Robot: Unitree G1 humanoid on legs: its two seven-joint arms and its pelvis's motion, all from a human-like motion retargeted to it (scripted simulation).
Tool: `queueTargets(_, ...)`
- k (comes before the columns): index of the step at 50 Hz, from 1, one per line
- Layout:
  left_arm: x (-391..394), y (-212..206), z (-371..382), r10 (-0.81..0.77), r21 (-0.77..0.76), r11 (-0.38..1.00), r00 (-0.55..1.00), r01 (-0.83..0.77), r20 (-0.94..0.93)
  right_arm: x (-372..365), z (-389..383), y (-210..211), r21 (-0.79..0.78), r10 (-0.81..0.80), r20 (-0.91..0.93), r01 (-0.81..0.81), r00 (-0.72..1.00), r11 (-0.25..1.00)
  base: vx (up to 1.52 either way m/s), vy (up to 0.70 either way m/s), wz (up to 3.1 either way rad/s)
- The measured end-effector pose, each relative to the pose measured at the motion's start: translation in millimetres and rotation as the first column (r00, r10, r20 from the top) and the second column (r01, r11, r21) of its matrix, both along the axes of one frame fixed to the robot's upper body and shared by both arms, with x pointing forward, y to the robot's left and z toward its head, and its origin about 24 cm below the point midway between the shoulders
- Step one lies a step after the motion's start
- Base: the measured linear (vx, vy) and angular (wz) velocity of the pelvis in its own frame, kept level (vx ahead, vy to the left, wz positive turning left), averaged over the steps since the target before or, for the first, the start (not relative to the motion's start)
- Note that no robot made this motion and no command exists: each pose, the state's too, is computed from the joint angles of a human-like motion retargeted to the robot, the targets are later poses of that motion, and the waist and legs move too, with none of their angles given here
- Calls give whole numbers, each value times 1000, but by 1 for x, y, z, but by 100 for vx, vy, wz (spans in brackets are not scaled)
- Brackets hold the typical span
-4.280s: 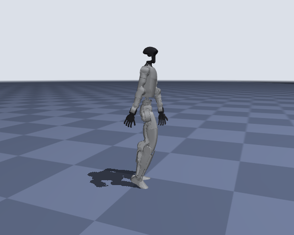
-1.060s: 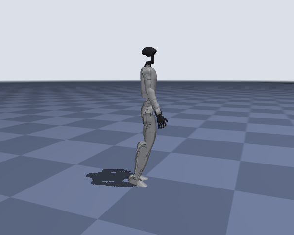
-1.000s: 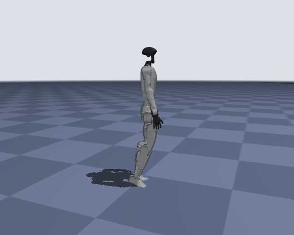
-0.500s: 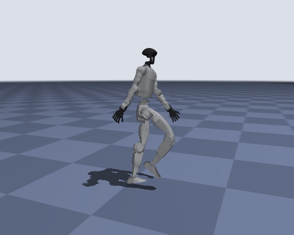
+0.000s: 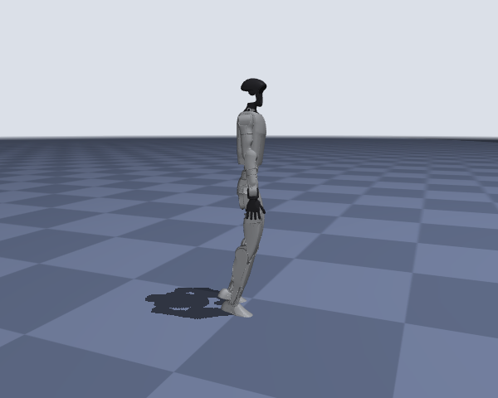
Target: In place motions
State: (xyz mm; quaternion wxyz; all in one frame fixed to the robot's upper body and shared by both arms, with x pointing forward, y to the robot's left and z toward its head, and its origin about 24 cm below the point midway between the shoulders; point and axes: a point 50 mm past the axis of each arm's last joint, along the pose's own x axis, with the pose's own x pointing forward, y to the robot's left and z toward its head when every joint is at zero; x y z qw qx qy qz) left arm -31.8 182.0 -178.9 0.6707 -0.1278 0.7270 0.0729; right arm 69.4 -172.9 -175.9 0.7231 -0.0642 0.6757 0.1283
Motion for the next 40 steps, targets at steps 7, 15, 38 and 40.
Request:
queueTargets(7,-49,-1,7,-17,-24,1000,991,14,-131,111,32,46,186,-73,342,8,937,983,-22,10,-16)
queueTargets(15,-115,-23,28,-89,-186,982,943,30,-321,202,101,82,181,52,699,-247,713,952,-4,5,-66)
queueTargets(38,-27,8,4,-48,13,999,995,50,-86,111,35,58,136,96,436,-171,895,976,9,-8,37)
queueTargets(40,-12,9,2,-84,23,996,994,85,-65,94,26,48,118,91,379,-145,921,982,22,-16,64)
